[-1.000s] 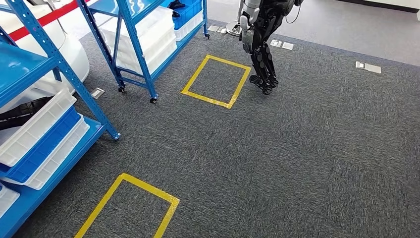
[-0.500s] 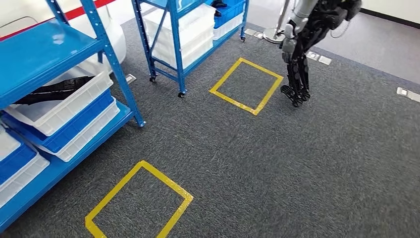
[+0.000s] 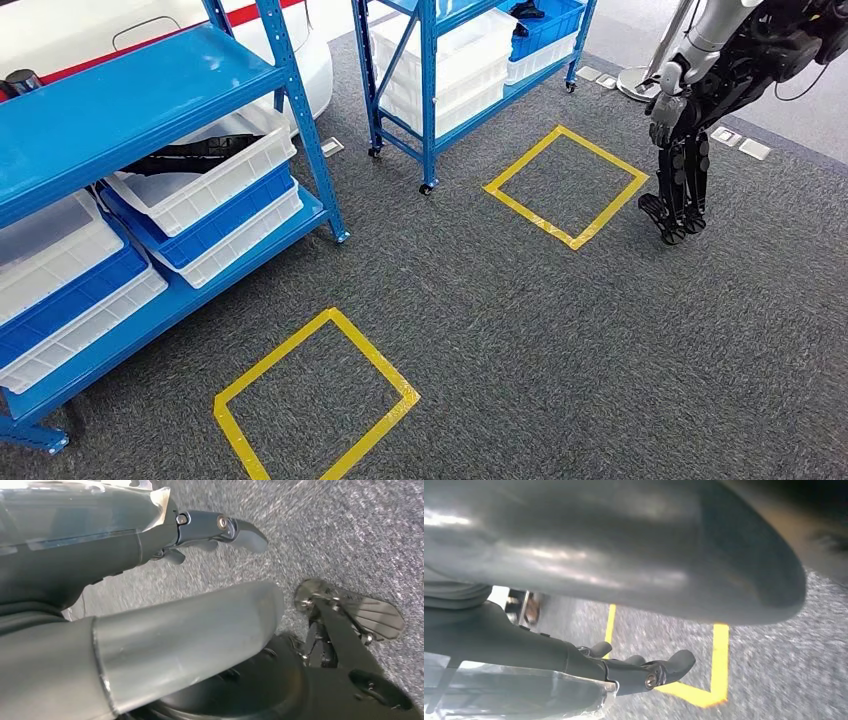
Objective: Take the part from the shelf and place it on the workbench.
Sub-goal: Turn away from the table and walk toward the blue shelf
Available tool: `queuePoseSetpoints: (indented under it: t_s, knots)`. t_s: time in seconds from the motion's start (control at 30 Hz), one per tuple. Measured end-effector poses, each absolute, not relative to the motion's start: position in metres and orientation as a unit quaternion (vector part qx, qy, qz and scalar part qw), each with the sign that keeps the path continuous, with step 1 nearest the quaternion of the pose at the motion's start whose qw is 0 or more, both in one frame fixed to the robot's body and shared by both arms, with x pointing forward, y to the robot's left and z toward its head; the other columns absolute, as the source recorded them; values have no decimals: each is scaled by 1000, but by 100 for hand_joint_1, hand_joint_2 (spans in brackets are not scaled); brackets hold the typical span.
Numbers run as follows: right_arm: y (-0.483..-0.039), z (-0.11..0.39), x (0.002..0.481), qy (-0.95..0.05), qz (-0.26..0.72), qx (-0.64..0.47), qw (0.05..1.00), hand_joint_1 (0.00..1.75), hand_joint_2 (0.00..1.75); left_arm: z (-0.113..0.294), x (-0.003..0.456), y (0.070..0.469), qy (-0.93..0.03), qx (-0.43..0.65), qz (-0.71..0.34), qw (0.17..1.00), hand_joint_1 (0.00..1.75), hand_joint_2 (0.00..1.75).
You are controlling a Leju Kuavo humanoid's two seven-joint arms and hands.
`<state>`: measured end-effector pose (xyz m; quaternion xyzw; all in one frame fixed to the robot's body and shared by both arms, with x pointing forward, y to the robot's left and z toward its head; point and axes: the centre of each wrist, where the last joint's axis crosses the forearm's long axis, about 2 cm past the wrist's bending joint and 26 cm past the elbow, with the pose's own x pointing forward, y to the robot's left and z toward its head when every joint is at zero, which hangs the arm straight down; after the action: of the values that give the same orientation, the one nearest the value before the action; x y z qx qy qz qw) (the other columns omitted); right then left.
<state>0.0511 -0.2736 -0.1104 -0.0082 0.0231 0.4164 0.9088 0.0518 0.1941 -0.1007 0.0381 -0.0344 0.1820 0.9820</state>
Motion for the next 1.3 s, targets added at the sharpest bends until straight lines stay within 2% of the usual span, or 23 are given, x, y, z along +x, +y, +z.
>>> queuePoseSetpoints:
  t_s: [1.3]
  knots:
    - [-276, -111, 49, 16, 408, -11, 913, 0, 0, -100, 54, 193, -29, 47, 176, 983, 0, 0]
